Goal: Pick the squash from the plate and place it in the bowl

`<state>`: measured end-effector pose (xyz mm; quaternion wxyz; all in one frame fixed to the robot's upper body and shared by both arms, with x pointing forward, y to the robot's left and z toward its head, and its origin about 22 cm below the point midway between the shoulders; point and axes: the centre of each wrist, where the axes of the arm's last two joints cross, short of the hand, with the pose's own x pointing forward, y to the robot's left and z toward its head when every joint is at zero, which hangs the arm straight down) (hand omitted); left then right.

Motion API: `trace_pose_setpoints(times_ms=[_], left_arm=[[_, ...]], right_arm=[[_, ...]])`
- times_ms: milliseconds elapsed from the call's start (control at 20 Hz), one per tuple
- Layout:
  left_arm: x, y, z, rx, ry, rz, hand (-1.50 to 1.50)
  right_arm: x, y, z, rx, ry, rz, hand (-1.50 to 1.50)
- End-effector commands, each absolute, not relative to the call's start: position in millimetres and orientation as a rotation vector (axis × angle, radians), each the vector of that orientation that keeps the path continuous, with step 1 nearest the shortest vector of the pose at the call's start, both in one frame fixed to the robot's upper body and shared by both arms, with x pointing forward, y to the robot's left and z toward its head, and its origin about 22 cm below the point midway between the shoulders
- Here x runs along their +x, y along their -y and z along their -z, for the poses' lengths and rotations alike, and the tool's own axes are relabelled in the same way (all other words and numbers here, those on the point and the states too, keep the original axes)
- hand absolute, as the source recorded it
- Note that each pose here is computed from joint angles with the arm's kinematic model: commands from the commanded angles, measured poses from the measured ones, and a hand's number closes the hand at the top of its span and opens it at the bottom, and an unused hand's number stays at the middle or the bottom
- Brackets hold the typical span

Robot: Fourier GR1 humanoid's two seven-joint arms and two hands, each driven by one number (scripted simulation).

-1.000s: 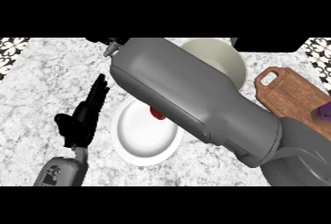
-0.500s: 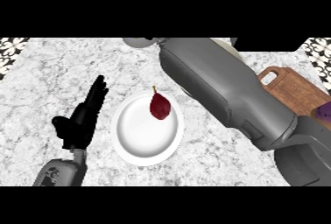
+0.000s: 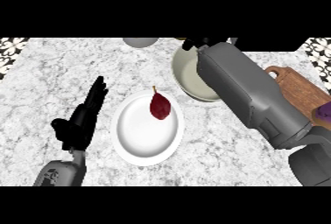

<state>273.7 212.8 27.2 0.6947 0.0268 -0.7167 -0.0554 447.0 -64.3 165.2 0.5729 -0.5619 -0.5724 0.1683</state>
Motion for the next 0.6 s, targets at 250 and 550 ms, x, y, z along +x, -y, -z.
trace_pose_setpoints(times_ms=[250,550], left_arm=[[278.4,-207.9,-32.2,0.064,1.601,0.105,0.00],[282.4,-197.3,-46.8,0.058,1.586,0.137,0.00]], right_arm=[[441.6,105.3,-107.5,-1.110,1.213,-0.336,1.50],[438.3,152.7,-89.3,-0.920,1.322,-0.371,-1.50]])
